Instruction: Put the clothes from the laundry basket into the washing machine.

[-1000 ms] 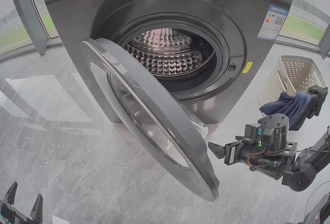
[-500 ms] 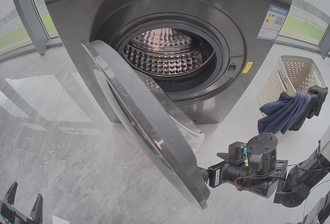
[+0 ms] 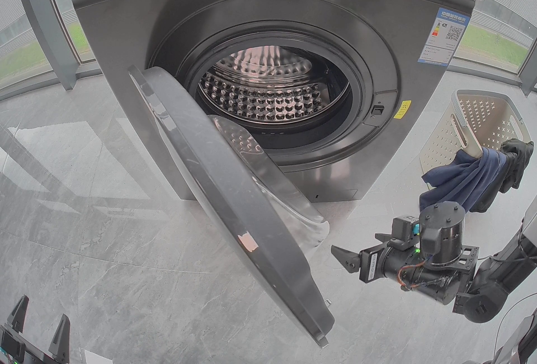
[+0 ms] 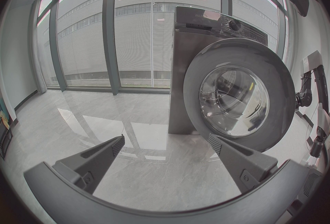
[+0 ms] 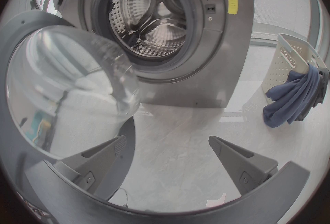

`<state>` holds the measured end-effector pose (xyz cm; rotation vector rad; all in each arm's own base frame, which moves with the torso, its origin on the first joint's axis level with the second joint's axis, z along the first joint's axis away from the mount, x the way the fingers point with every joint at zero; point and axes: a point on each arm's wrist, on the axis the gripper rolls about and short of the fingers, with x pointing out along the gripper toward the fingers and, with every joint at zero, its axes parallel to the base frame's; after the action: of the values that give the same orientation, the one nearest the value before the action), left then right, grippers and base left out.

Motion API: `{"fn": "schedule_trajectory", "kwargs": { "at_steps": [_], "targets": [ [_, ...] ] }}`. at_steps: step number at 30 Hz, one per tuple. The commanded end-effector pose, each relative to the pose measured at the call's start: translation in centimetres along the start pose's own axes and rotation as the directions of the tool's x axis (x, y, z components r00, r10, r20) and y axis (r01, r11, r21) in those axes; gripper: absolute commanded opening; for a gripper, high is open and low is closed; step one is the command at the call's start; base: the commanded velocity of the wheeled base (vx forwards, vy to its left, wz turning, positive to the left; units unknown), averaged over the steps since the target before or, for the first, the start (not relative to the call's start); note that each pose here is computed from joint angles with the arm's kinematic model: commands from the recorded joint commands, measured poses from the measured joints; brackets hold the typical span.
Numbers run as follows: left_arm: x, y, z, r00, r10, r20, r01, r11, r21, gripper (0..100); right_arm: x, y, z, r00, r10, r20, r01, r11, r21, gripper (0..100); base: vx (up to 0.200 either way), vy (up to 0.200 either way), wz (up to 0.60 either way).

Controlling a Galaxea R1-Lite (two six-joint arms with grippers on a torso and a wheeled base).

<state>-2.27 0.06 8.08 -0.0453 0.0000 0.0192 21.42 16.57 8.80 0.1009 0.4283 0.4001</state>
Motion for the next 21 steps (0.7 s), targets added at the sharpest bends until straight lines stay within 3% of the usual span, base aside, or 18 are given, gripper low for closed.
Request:
{"fn": "schedule_trajectory", "kwargs": {
  "at_steps": [1, 6, 15, 19, 21],
  "targets": [
    [0.0, 0.0, -0.5, 1.0, 0.001, -0.007, -0.001, 1.0, 0.001, 100, 1.4, -1.3, 1.6, 0.997, -0.054, 0.053, 0.053, 0.999, 0.013, 100, 0.0, 0.0, 0.0],
    [0.0, 0.0, -0.5, 1.0, 0.001, -0.006, -0.001, 1.0, 0.001, 100, 3.5, -1.2, 3.1, 0.994, -0.058, 0.096, 0.056, 0.998, 0.024, 100, 0.0, 0.0, 0.0],
    [0.0, 0.0, -0.5, 1.0, 0.001, -0.006, -0.001, 1.0, 0.001, 100, 4.7, 0.6, 3.0, 0.995, -0.009, 0.096, 0.009, 1.0, 0.001, 100, 0.0, 0.0, 0.0],
    [0.0, 0.0, -0.5, 1.0, 0.001, -0.006, -0.001, 1.0, 0.001, 100, 4.3, 2.0, 2.2, 0.997, 0.034, 0.072, -0.033, 0.999, -0.021, 100, 0.0, 0.0, 0.0],
    [0.0, 0.0, -0.5, 1.0, 0.001, -0.006, -0.001, 1.0, 0.001, 100, 3.5, 3.6, 1.4, 0.995, 0.088, 0.055, -0.085, 0.995, -0.044, 100, 0.0, 0.0, 0.0]
  ]
}}
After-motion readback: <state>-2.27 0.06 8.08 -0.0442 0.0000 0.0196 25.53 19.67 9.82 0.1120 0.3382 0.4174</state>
